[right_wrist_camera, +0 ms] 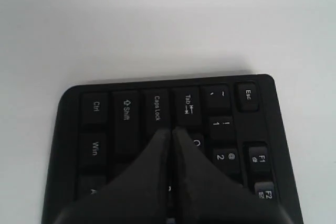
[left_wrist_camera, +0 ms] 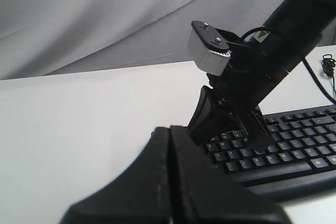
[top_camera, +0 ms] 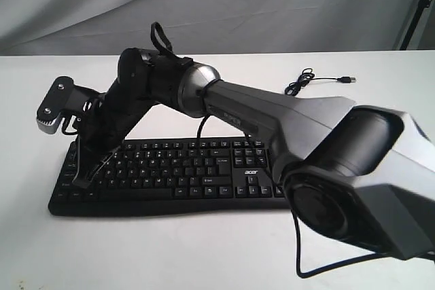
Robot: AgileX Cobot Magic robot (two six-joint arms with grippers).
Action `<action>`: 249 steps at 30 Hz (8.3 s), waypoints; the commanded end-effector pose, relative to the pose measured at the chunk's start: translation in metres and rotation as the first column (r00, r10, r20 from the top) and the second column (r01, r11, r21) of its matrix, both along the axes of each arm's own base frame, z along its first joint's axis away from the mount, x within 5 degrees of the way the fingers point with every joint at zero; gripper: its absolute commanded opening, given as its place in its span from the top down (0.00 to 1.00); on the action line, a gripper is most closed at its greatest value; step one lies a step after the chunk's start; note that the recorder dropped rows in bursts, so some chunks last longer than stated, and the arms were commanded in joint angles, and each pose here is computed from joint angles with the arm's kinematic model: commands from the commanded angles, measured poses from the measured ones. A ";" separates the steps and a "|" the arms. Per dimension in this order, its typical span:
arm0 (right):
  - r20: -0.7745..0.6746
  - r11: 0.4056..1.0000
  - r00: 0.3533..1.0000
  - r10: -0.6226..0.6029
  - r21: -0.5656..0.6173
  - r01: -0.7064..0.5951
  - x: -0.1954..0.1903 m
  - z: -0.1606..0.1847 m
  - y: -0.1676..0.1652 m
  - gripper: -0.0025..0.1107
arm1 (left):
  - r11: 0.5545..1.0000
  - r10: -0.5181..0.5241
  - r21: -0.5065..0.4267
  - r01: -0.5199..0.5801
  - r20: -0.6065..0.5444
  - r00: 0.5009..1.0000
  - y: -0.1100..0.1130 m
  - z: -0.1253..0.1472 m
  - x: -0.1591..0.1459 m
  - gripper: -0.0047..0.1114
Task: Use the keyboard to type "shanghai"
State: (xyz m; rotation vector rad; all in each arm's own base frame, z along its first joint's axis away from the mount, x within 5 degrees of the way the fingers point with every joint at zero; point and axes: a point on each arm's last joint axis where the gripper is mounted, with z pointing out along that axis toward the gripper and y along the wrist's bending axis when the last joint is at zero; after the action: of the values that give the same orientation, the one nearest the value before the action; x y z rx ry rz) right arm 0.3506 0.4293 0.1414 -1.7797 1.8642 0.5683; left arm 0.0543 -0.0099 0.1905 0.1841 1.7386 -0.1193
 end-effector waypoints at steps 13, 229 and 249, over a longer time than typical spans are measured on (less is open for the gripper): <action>-0.018 1.000 1.000 0.013 -0.011 -0.014 0.000 -0.008 0.009 0.98 | 1.000 -0.004 -0.003 0.004 0.003 1.000 0.000 -0.001 0.000 0.96; -0.070 0.993 0.992 -0.106 -0.054 0.102 -0.014 -0.020 -0.095 0.98 | 1.000 -0.004 -0.003 0.004 0.003 1.000 0.000 -0.001 0.000 0.96; -0.077 0.994 0.992 -0.104 -0.053 0.100 -0.015 -0.019 -0.095 0.98 | 1.000 -0.004 -0.003 0.004 0.003 1.000 0.000 -0.001 0.000 0.96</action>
State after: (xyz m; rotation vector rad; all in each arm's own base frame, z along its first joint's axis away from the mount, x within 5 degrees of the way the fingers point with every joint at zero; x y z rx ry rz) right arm 0.3337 0.3368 0.1142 -1.7164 2.0325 0.5674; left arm 0.0543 -0.0099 0.1905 0.1841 1.7386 -0.1193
